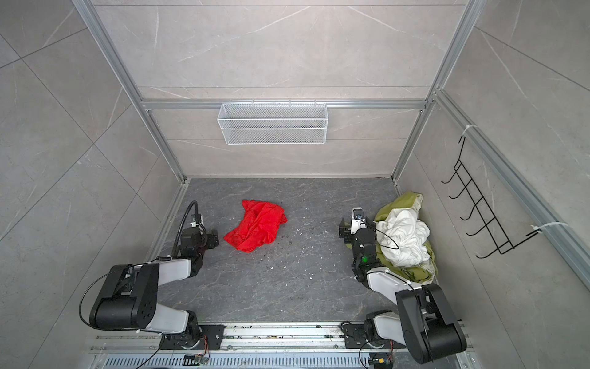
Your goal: Pick out a specific cloth from the pile
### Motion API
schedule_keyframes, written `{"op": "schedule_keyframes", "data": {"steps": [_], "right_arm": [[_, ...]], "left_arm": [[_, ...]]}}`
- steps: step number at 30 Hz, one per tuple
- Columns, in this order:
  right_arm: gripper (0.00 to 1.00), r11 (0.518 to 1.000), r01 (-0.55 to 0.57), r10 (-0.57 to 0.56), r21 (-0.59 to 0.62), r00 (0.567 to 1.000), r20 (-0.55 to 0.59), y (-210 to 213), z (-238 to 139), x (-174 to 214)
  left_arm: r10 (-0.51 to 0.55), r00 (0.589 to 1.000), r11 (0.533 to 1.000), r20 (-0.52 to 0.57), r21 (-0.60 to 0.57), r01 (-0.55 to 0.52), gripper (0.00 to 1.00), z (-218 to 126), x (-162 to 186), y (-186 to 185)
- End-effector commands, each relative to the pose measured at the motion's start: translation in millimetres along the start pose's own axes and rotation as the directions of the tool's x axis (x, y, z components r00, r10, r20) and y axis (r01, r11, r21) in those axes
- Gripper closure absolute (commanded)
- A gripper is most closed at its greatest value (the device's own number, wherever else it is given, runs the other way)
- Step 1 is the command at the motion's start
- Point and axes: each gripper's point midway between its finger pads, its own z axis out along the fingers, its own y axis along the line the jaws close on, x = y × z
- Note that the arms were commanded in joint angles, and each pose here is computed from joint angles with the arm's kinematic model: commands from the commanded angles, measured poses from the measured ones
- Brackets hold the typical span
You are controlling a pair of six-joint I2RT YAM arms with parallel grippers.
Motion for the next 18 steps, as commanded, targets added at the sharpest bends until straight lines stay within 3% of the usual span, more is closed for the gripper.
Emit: {"op": "schedule_keyframes", "data": {"steps": [1,3,4,8,9,10,11,18], "right_arm": [[0.08,1.000,-0.029,0.029,-0.010,0.999,0.019,0,-5,-2],[0.08,0.999,-0.038,0.038,-0.022,0.999,0.017,2,-7,0],[0.01,0.999,-0.032,0.032,-0.029,0.999,0.014,3,-8,1],[0.00,0.999,-0.035,0.035,-0.021,0.999,-0.008,2,-11,12],[0.00,0.999,-0.038,0.038,-0.007,0.999,-0.003,-1,-9,14],[0.00,0.998,-0.055,0.055,0.008,0.999,0.000,-3,-7,16],[0.00,0.998,-0.064,0.065,0.005,0.997,-0.048,-4,-2,28],[0.00,0.984,-0.172,0.172,0.036,0.985,0.012,-24,5,54]], "left_arm": [[-0.047,0.992,0.998,0.115,0.036,0.043,0.14,-1,-24,-3],[-0.052,0.991,0.999,0.120,0.023,0.049,0.14,-1,-24,-1],[-0.053,0.991,0.999,0.119,0.020,0.051,0.14,-1,-23,0],[-0.053,0.991,0.999,0.124,0.017,0.051,0.13,-1,-23,0],[-0.054,0.991,0.999,0.125,0.016,0.052,0.02,-1,-24,1],[-0.054,0.991,0.999,0.126,0.017,0.052,0.00,-1,-24,0],[-0.053,0.991,0.999,0.125,0.017,0.051,0.00,-1,-24,0],[-0.053,0.991,0.999,0.125,0.015,0.052,0.00,-1,-23,1]]}}
